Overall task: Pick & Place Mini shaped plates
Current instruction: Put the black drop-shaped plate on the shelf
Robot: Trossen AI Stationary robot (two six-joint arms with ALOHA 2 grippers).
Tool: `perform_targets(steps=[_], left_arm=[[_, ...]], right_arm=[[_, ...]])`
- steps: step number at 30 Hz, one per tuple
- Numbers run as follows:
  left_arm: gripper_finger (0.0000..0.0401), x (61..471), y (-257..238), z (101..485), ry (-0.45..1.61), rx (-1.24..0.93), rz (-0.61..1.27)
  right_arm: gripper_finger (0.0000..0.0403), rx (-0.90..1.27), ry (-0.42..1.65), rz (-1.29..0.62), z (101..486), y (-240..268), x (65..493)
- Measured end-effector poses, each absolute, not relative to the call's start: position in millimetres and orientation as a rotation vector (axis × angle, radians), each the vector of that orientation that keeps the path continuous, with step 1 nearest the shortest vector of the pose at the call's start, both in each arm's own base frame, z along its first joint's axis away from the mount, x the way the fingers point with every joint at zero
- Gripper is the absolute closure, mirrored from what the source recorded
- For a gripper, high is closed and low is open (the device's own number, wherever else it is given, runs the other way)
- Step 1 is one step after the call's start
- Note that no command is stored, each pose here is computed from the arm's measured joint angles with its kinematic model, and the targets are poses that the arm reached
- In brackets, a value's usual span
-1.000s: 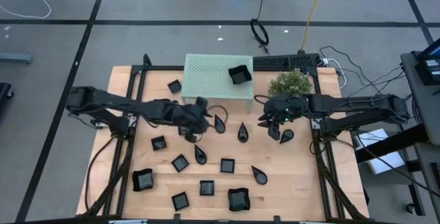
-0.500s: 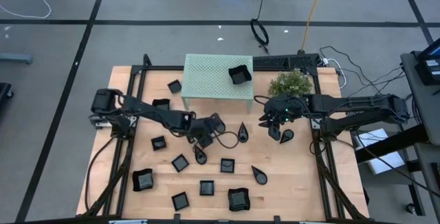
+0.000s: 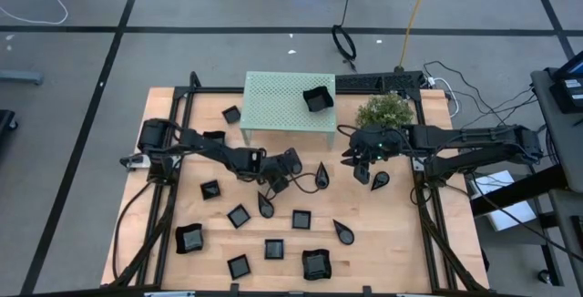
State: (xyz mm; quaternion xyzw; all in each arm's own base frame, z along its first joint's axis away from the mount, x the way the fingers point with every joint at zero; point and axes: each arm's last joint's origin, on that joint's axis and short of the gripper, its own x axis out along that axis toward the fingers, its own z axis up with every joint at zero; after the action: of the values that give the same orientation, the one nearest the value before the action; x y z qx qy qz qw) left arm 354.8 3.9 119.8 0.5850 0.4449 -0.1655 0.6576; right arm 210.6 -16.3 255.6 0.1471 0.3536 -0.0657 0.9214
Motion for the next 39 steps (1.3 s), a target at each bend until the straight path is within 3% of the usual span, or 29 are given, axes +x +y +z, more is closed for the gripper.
perform_targets(steps=[5, 16, 22, 30, 39], left_arm=[[0.0243, 354.7, 4.1, 120.9, 0.990, 1.280, -0.372], [0.0394, 354.3, 2.2, 118.9, 0.965, 1.169, -0.385], [0.0376, 354.6, 0.9, 119.0, 0.959, 1.153, -0.383], [0.0393, 355.5, -8.2, 128.9, 0.921, 0.995, -0.305], [0.0397, 364.3, -13.1, 203.4, 0.693, 0.704, -0.134]], right_arm=[[0.0298, 0.303, 0.726, -0.136, 255.6, -16.3, 210.6], [0.0298, 0.303, 0.726, -0.136, 255.6, -16.3, 210.6], [0.0298, 0.303, 0.726, -0.136, 255.6, -16.3, 210.6], [0.0298, 0.303, 0.726, -0.136, 255.6, -16.3, 210.6], [0.0298, 0.305, 0.749, -0.135, 246.2, -16.0, 208.7]])
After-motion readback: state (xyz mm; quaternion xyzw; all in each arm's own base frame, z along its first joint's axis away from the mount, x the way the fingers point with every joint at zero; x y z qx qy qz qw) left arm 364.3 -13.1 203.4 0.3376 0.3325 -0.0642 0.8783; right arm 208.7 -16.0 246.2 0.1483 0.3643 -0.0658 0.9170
